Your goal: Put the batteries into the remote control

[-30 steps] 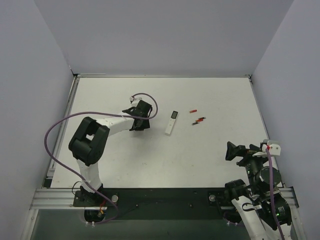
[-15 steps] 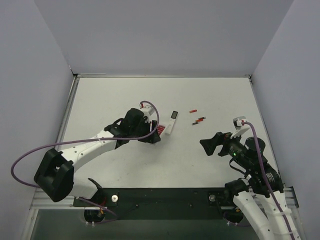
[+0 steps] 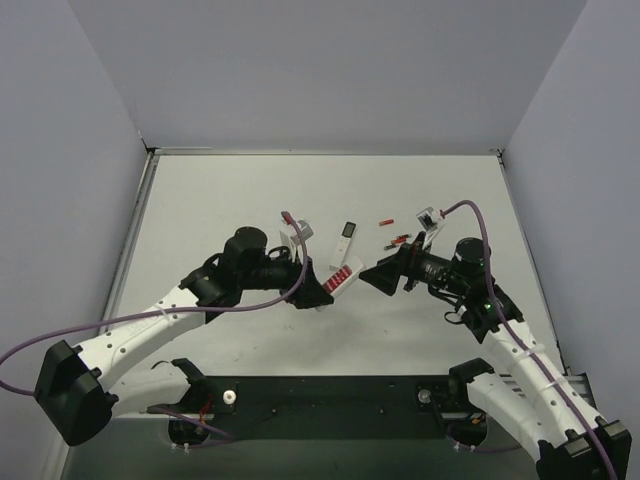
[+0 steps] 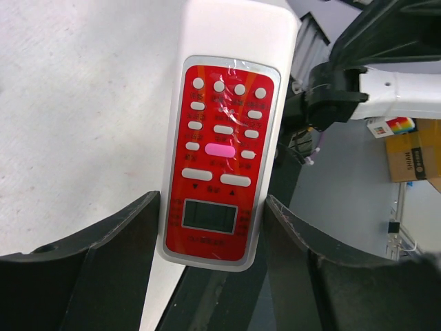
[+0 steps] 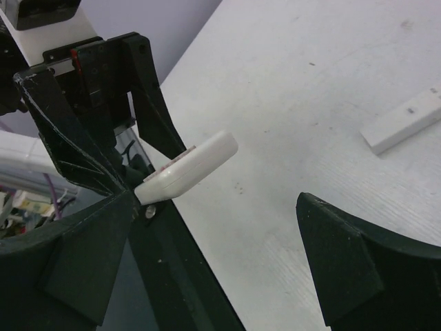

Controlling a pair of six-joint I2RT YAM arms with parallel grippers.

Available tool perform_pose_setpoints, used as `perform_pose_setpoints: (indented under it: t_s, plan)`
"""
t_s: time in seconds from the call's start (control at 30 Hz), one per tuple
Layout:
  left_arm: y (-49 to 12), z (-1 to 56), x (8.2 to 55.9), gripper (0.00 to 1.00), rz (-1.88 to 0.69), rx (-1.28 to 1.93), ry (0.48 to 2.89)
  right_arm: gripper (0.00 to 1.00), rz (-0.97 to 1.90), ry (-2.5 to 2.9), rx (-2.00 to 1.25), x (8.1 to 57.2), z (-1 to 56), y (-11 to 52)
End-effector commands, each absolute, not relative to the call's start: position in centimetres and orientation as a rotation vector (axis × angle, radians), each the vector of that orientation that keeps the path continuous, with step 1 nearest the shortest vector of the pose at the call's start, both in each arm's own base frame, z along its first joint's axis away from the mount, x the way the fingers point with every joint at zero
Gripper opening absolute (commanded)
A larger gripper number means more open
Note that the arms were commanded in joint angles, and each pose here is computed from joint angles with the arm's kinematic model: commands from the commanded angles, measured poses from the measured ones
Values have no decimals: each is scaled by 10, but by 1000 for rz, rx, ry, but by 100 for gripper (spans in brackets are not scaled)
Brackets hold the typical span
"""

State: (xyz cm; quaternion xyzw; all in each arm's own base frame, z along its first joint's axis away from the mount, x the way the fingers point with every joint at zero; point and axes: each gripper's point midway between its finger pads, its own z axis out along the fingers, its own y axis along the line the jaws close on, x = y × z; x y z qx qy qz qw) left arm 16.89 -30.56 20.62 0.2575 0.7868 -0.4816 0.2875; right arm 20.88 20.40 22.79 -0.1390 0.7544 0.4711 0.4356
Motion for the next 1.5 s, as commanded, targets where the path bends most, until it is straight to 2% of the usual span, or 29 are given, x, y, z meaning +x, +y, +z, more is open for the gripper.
perform_pose_setpoints:
  t_s: [0.0, 0.2, 0.3, 0.5, 0.6, 0.63, 0.7, 0.73, 0.83, 0.9, 0.93, 0.97, 1.13, 1.33, 1.47]
  plan:
    - [-315, 245, 155, 28, -1425, 754, 1925, 100, 1398, 1674, -516, 191, 267, 233]
    - [-318, 267, 145, 28, -1501, 780, 1829, 100, 1484, 1627, -614, 180, 274, 249]
    - [-320, 273, 142, 28, -1527, 792, 1802, 96, 1524, 1608, -632, 175, 279, 255]
    - [-322, 279, 140, 28, -1552, 794, 1775, 78, 1600, 1569, -623, 169, 288, 259]
    - [-323, 273, 142, 28, -1540, 785, 1794, 61, 1620, 1555, -605, 167, 293, 259]
    - [-322, 272, 144, 31, -1532, 775, 1798, 49, 1624, 1558, -599, 167, 293, 259]
    - [-322, 269, 146, 37, -1519, 763, 1797, 37, 1618, 1575, -573, 169, 291, 258]
    - [-322, 269, 150, 50, -1495, 745, 1797, 27, 1612, 1587, -558, 170, 290, 258]
    - [-316, 266, 161, 70, -1398, 703, 1785, 16, 1569, 1647, -477, 179, 283, 254]
    - [-308, 265, 172, 78, -1304, 637, 1776, 11, 1502, 1733, -358, 191, 272, 249]
    - [-305, 264, 176, 81, -1260, 623, 1765, 5, 1467, 1760, -319, 196, 267, 246]
    - [-304, 267, 174, 85, -1236, 616, 1740, 4, 1431, 1781, -273, 200, 264, 243]
    - [-300, 261, 182, 88, -1023, 581, 1600, 0, 1226, 2027, 72, 221, 227, 217]
    - [-303, 258, 183, 92, -898, 581, 1425, 0, 1247, 2139, 430, 221, 202, 209]
    - [-312, 238, 185, 92, -887, 589, 1414, 0, 1285, 2127, 542, 221, 203, 207]
